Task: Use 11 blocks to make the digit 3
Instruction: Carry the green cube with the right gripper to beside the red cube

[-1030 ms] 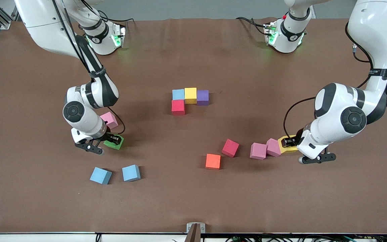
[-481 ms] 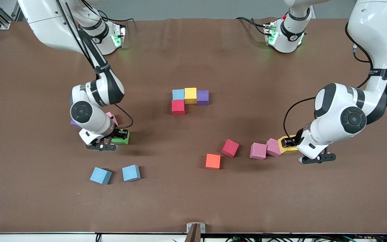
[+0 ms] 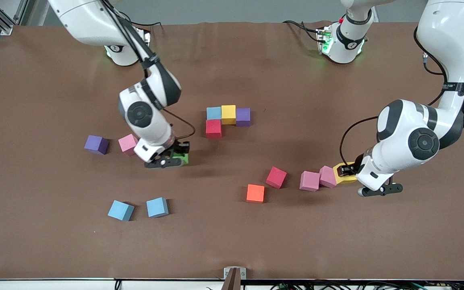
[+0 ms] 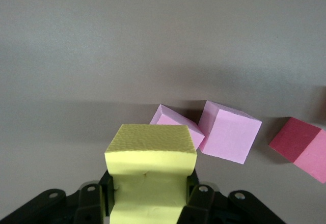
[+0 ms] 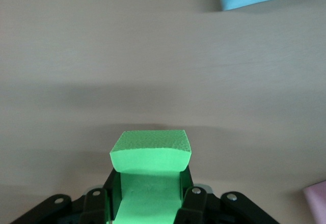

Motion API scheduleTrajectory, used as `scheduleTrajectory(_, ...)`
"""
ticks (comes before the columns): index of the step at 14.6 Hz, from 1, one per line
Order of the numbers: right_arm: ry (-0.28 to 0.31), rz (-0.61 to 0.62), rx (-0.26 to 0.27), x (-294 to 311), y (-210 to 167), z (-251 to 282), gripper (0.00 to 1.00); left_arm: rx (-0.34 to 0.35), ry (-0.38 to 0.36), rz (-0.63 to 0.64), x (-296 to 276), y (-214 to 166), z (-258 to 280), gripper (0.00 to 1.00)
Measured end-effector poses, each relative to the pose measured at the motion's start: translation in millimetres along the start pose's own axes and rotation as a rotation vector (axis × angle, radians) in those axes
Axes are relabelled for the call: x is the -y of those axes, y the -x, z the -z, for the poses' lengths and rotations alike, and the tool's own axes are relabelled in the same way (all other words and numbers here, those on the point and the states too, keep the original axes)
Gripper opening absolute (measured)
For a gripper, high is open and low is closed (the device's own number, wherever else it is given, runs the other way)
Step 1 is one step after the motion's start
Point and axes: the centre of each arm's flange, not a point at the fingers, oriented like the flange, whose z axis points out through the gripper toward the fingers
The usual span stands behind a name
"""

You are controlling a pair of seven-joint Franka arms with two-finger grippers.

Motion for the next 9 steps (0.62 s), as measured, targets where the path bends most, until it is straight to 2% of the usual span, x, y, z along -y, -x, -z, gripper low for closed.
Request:
scheduleTrajectory(4,-0.015,-0.033,-0.015,50.8,15.2,4.9,0.48,0.0,0.0,0.0,0.1,0.0,-0.1,0.54)
scheduleTrajectory(9,-0.013,-0.054,0.005,76.2,20.8,-17.0,0.48,0.001,0.0,0.0,0.2,-0.1,-0.6,0.54)
